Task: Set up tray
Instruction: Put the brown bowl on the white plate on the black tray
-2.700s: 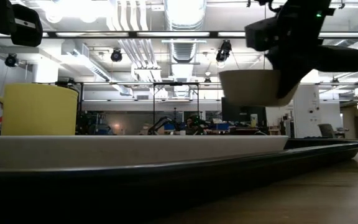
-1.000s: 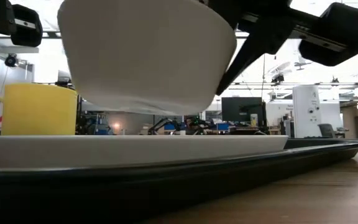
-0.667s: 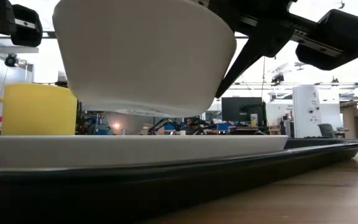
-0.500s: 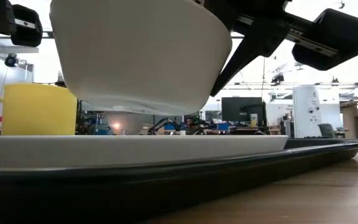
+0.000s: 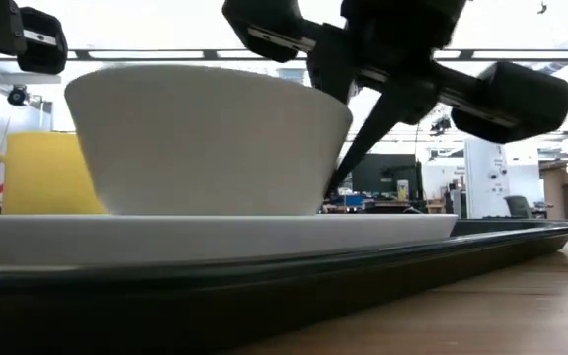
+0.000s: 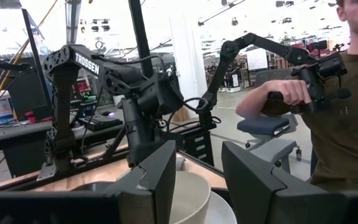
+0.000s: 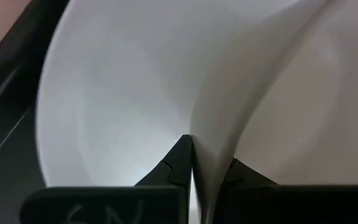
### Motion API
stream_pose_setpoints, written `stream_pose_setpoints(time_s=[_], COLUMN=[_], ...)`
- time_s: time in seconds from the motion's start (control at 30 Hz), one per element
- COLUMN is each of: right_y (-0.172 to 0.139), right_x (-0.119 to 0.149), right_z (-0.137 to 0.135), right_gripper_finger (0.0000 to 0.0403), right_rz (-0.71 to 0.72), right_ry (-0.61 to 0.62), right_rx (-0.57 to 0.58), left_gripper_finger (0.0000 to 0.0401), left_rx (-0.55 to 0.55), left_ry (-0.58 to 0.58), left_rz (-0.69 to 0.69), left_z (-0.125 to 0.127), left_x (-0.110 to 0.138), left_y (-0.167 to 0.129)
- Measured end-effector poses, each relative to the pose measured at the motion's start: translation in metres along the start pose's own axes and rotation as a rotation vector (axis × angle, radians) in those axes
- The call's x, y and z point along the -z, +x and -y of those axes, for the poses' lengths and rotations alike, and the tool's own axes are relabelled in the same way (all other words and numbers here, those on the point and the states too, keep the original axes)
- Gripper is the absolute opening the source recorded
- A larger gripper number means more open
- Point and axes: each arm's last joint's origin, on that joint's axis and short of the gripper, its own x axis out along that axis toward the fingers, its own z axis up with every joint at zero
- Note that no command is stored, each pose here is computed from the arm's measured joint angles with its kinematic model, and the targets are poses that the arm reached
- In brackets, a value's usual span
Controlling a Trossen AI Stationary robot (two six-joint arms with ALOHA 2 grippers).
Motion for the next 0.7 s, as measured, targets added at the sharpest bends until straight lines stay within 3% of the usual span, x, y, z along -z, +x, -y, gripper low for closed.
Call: stream_pose_setpoints(time_s=[0.7], right_y=[0.0028], right_x=[0.0025], right_z=[-0.0006], right_gripper_finger=[0.0008], right_rz=[0.040], right_ry=[0.052], right_rx=[-0.086], left_gripper_finger=[0.0116], left_rx=[0.000], left_ry=[0.000], left_rz=[-0.004], left_z=[0.0001], left_x=[0.0004], left_y=[0.0001])
